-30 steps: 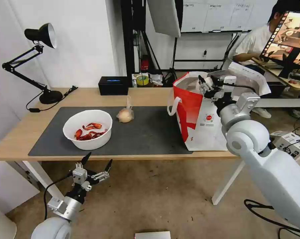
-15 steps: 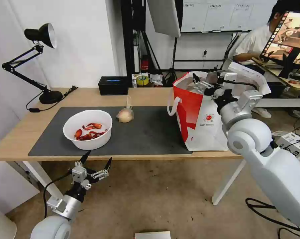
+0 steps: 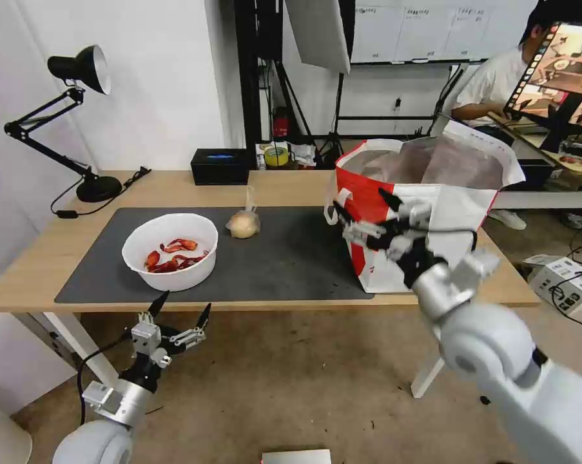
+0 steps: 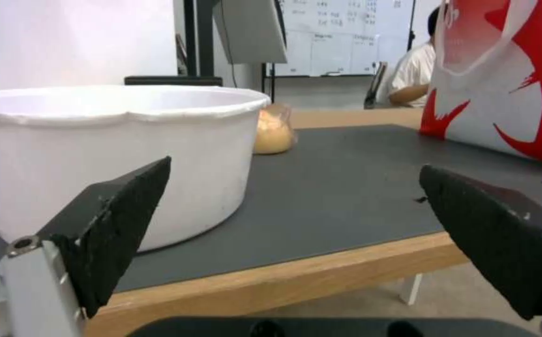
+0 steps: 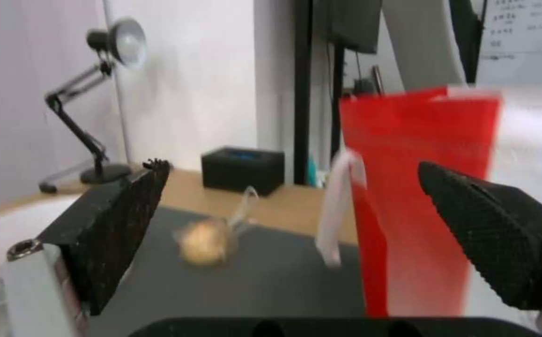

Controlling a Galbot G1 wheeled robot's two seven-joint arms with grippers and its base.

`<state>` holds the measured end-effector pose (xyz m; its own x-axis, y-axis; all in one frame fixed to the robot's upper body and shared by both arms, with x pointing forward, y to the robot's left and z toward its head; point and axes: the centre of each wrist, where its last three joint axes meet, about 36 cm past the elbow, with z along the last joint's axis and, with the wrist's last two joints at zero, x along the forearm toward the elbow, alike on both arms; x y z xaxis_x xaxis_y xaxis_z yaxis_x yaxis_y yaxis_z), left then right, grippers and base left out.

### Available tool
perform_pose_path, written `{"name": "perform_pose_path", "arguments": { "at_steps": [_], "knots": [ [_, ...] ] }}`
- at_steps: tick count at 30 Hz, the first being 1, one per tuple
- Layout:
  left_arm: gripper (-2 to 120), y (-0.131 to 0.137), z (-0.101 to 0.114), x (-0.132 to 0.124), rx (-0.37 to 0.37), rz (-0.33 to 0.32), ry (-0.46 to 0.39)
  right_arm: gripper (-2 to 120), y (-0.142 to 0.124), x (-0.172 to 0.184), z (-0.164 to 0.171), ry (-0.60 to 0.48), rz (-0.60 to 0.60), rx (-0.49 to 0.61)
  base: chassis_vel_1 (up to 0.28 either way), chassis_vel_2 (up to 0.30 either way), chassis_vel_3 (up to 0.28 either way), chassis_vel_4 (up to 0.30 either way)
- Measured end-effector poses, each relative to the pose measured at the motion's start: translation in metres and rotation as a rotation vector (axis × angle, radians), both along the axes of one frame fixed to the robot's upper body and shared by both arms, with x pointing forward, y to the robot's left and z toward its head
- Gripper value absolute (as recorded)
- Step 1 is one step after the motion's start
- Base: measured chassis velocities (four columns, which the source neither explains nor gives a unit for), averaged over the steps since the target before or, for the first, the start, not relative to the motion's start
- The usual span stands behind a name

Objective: Pick up the trash from the table and place it into the takeout bag.

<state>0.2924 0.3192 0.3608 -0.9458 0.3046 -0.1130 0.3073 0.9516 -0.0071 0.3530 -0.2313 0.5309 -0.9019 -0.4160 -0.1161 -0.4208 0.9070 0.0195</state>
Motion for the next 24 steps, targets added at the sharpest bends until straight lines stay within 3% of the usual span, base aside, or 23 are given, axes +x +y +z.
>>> {"name": "perform_pose_path", "arguments": {
  "at_steps": [10, 24],
  "knots": [
    [100, -0.003, -0.004, -0.008, -0.002, -0.001, 0.004, 100, 0.001, -0.058, -0.069, 0.026, -0.106, -0.028, 0.0, 0.0, 0.0, 0.0],
    [100, -0.005, -0.008, -0.018, 0.0, -0.001, 0.02, 100, 0.014, -0.083, -0.138, 0.085, -0.21, -0.018, 0.0, 0.0, 0.0, 0.0]
  ]
}}
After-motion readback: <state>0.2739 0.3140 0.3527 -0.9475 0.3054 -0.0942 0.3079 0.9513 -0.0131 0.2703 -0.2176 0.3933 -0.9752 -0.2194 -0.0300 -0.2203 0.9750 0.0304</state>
